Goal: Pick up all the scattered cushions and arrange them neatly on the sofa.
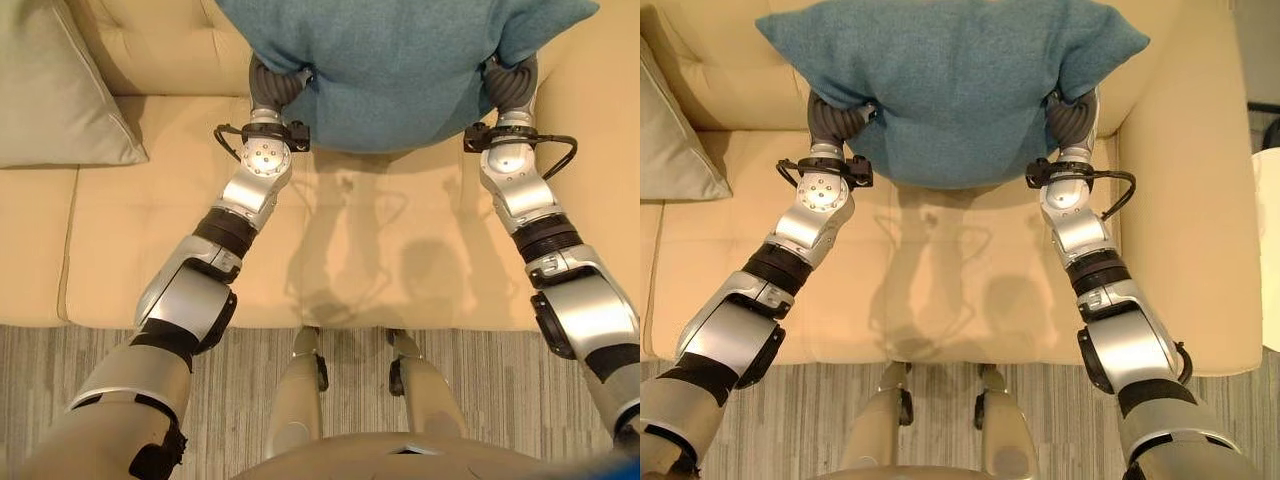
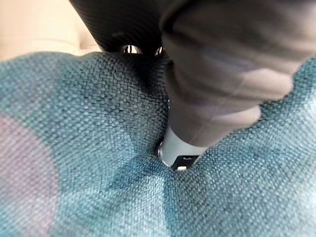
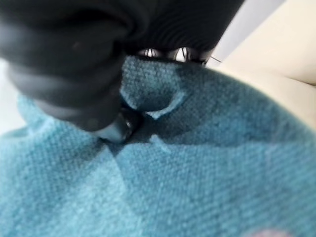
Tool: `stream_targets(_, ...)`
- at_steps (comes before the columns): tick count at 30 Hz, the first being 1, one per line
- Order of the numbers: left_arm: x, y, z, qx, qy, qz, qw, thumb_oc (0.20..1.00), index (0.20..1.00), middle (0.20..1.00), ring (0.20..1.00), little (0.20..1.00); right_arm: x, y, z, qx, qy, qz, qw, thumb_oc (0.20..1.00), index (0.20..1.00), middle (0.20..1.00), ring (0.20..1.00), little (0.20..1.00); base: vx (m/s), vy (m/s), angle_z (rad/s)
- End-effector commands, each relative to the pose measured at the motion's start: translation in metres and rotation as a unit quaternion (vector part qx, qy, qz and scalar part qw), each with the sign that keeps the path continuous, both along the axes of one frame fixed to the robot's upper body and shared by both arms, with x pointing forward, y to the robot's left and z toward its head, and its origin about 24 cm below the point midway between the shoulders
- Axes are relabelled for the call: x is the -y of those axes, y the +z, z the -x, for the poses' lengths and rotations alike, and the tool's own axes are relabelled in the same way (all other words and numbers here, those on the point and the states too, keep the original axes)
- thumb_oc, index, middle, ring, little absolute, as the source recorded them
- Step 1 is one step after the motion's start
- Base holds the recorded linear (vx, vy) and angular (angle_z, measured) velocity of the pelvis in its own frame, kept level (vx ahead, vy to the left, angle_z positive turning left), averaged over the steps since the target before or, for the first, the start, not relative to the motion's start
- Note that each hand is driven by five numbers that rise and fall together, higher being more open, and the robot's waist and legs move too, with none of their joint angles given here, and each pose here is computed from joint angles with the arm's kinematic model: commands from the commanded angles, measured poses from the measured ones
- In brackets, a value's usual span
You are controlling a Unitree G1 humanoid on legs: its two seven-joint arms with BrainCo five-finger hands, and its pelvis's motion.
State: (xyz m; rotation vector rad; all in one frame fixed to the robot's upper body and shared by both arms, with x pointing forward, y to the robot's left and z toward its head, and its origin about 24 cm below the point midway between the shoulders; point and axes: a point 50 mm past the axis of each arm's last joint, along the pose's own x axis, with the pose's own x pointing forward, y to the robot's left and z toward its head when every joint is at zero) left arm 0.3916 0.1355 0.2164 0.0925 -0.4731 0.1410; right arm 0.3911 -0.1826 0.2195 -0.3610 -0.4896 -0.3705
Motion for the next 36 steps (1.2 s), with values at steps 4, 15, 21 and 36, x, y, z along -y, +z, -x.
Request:
stream_targets(4, 0.04, 0.023, 0.03, 0.108, -0.105, 0.059, 0.987, 0.2, 0.2, 0.2, 0.2, 0.2, -0.031, 0.009, 0.016, 0.061, 0.073, 0.005, 0.995, 0.2, 0.2, 0.2, 0.2, 0.2, 0.03, -0.035, 0.12)
stream_targets(15, 0.051, 0.014, 0.051, 0.122, -0.134, 0.089, 0.979, 0.2, 0.2, 0.2, 0.2, 0.2, -0.031, -0.011, 0.031, 0.061, 0.072, 0.0, 0.996, 0.2, 0.2, 0.2, 0.2, 0.2, 0.0, 0.002, 0.1)
stream_targets(21, 0.053, 0.001, 0.058, 0.108, -0.145, 0.089, 0.98, 0.2, 0.2, 0.2, 0.2, 0.2, -0.029, -0.021, 0.043, 0.068, 0.07, -0.004, 0.995, 0.2, 0.2, 0.2, 0.2, 0.2, 0.0, 0.009, 0.03)
stream_targets(36, 0.039, 0.001, 0.032, 0.079, -0.092, 0.037, 0.992, 0.2, 0.2, 0.2, 0.2, 0.2, -0.033, -0.011, 0.023, 0.046, 0.062, 0.032, 0.996, 0.2, 0.2, 0.2, 0.2, 0.2, -0.01, -0.005, -0.02)
